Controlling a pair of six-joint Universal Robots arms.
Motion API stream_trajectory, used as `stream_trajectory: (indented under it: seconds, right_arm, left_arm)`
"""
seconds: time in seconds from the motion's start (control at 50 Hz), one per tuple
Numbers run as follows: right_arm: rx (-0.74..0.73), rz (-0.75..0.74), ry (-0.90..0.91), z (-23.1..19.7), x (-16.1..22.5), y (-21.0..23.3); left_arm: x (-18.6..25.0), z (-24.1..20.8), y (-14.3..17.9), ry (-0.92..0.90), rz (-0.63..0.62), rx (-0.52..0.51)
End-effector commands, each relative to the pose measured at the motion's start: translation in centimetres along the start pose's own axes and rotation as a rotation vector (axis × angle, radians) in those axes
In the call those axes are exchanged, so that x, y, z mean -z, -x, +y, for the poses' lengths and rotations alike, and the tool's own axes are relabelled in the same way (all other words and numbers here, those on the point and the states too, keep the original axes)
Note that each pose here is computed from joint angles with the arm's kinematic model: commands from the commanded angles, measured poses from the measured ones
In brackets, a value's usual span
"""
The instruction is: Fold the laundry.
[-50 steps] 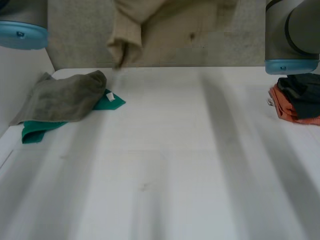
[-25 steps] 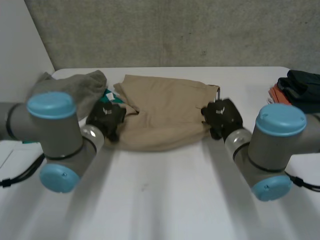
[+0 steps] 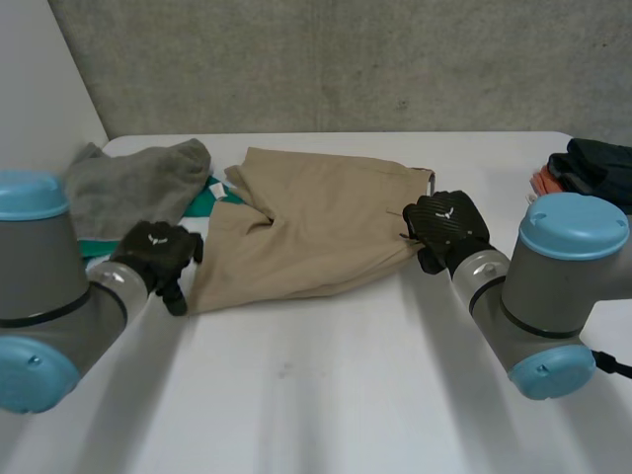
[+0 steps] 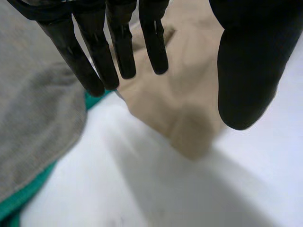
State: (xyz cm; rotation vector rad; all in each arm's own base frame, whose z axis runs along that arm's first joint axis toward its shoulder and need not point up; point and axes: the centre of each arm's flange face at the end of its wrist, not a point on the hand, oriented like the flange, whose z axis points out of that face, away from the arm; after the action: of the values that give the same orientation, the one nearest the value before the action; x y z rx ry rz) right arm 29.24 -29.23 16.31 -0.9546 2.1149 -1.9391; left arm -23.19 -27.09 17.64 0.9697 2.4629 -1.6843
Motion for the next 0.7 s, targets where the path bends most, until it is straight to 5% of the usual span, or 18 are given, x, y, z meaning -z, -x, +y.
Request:
stream_trajectory:
  seconds: [0.02, 0.52, 0.7]
  right_arm:
    - [-0.074, 0.006, 0.028, -0.4, -0.6, -0.1]
    - [-0.132, 0.023, 0.061, -1.1, -0.1, -1.1]
    - [0.001, -0.007, 0.109, -1.8, 1.2, -1.8]
  left_arm:
    - [0.4, 1.2, -0.4, 0.053, 0.075, 0.016]
    - [-5.0, 0.9, -5.2, 0.003, 0.064, -0.118]
    - [-0.8, -3.2, -0.6, -0.041, -0.126, -0.148]
